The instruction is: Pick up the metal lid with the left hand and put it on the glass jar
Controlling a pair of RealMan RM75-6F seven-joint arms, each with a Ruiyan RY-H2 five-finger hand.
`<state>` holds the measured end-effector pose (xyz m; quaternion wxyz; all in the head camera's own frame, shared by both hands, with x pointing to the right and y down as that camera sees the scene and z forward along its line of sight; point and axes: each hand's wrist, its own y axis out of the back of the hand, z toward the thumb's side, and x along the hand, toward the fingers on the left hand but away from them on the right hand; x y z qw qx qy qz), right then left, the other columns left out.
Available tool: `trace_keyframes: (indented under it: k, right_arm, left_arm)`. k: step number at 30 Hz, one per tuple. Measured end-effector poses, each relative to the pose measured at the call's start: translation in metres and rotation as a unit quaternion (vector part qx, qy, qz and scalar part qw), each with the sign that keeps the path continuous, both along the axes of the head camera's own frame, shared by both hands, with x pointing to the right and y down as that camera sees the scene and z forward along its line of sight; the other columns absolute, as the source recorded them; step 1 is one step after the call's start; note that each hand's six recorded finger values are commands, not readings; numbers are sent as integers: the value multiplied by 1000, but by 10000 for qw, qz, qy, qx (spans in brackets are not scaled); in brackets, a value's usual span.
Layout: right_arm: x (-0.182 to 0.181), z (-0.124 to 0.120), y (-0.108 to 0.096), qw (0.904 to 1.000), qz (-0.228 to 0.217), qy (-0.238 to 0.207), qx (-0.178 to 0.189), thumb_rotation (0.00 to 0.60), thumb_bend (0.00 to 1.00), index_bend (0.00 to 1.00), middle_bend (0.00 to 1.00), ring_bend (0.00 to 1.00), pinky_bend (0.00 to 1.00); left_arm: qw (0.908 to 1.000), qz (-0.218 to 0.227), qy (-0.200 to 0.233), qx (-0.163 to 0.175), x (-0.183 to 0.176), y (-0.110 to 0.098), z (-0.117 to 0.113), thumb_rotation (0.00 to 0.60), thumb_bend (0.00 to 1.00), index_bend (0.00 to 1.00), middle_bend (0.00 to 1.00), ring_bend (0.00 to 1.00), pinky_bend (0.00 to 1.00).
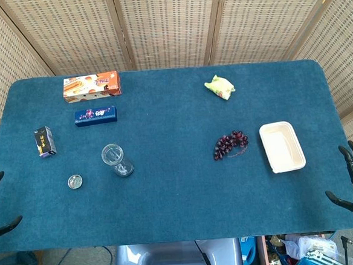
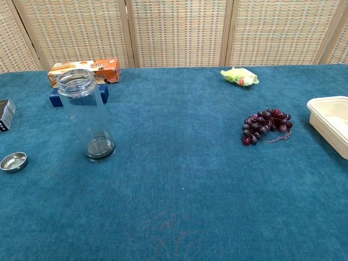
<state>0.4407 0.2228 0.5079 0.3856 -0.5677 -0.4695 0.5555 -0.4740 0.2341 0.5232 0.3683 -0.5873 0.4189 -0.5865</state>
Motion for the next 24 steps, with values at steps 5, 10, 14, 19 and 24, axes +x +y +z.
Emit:
trace_keyframes:
  k: [5,10,14,19,24]
  right_arm:
    - [0,1,1,10000,-20,-13,-31,600,0,28,0,0,0]
    - [0,0,0,10000,-10,-49,-23,600,0,28,0,0,0]
    - [1,2,0,10000,26,-52,-60,600,0,28,0,0,0]
    - [3,4,-1,9999,77,-65,-123,600,0,28,0,0,0]
    - [7,5,-2,9998,133,-102,-147,600,0,28,0,0,0]
  left_arm:
    - [9999,23,43,-93,-1,-1,3,600,108,0,0,0,0]
    - [9994,90,99,-319,2,-6,17,600,109,44,0,0,0]
    - [9978,281,175,-570,12,-17,42,600,161,279,0,0,0]
    - [9955,532,174,-766,31,-37,79,600,304,399,0,0,0]
    - [9929,642,-34,-1000,45,-48,109,600,310,424,0,0,0]
